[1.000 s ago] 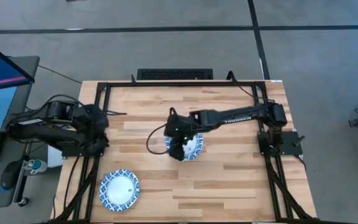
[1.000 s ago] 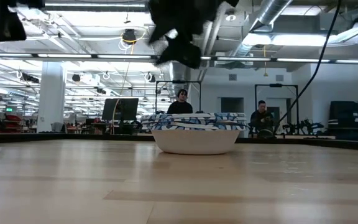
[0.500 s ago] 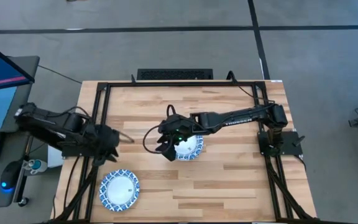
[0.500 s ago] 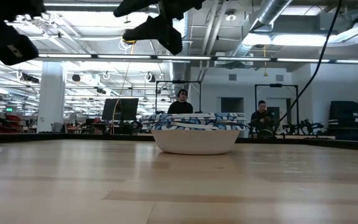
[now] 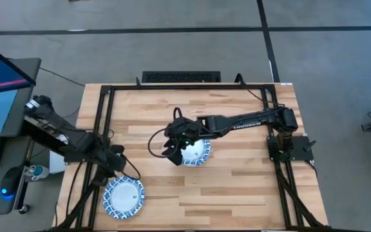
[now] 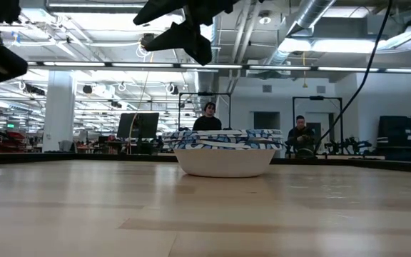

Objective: Nest bowls inside each other
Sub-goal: Stack the white bowl on top of the other white bowl

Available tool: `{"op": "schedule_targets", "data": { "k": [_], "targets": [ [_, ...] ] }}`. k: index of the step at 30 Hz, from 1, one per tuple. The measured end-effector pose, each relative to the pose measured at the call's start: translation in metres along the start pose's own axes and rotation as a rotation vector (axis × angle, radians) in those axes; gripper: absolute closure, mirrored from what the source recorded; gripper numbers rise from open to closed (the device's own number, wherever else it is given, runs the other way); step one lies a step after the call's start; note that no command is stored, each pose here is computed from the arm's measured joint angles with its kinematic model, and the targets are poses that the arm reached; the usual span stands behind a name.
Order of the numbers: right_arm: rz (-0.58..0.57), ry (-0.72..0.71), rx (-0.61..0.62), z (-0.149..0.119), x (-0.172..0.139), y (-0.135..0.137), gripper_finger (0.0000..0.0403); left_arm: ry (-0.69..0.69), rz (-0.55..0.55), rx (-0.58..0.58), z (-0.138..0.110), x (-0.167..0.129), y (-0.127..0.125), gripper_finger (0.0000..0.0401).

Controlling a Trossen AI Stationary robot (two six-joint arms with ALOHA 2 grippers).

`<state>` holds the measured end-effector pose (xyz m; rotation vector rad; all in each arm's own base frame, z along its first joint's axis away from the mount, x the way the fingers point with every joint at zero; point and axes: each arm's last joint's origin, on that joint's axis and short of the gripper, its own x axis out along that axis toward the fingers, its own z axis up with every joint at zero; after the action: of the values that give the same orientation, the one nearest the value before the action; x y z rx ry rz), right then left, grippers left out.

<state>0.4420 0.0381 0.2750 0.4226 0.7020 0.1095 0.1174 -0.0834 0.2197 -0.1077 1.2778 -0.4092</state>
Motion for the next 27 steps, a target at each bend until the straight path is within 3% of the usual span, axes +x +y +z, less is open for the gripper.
{"op": "schedule_targets", "data": {
  "k": [8, 14, 22, 27],
  "targets": [
    [0.003, 0.002, 0.012, -0.001, 0.000, 0.002, 0.0182, 0.094, 0.093, -0.070, 0.018, 0.038, -0.004, 0.0285],
    [0.008, 0.005, 0.034, -0.001, 0.001, 0.003, 0.0182, 0.045, 0.088, -0.065, 0.034, 0.060, -0.007, 0.0285],
    [0.025, 0.017, 0.023, -0.006, 0.002, 0.012, 0.0182, 0.066, 0.095, -0.091, 0.040, 0.076, -0.007, 0.0285],
    [0.026, 0.026, 0.021, -0.008, 0.003, 0.015, 0.0182, 0.038, 0.074, -0.130, 0.045, 0.070, -0.011, 0.0285]
  ]
}}
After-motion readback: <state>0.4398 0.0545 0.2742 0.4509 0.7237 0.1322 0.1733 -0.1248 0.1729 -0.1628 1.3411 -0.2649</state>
